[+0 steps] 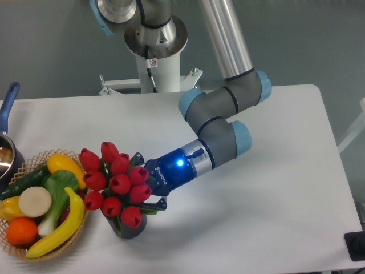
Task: Insert the flowers into the vase
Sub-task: 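Push the bouquet deeper into the vase and adjust its position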
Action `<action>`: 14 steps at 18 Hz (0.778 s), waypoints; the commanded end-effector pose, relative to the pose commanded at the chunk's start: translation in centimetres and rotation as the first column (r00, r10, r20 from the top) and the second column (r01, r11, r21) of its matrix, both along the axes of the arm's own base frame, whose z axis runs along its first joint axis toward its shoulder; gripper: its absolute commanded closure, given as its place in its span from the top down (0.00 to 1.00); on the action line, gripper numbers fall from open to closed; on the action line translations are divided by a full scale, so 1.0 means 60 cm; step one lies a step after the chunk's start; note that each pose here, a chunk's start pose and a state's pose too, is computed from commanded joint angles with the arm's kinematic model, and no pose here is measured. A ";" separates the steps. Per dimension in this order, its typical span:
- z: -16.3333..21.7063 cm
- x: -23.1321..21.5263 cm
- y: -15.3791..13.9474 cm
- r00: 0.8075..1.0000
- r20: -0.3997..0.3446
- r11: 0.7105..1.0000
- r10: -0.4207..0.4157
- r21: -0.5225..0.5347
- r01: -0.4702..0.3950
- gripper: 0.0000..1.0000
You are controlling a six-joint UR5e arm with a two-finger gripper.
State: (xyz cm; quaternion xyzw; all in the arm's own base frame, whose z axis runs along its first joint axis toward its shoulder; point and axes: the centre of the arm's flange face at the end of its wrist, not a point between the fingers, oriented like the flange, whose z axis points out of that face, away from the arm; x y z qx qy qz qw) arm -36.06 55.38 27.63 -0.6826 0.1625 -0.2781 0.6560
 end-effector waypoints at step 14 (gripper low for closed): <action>-0.011 0.000 -0.014 1.000 -0.012 1.000 0.011 0.005 -0.011 0.34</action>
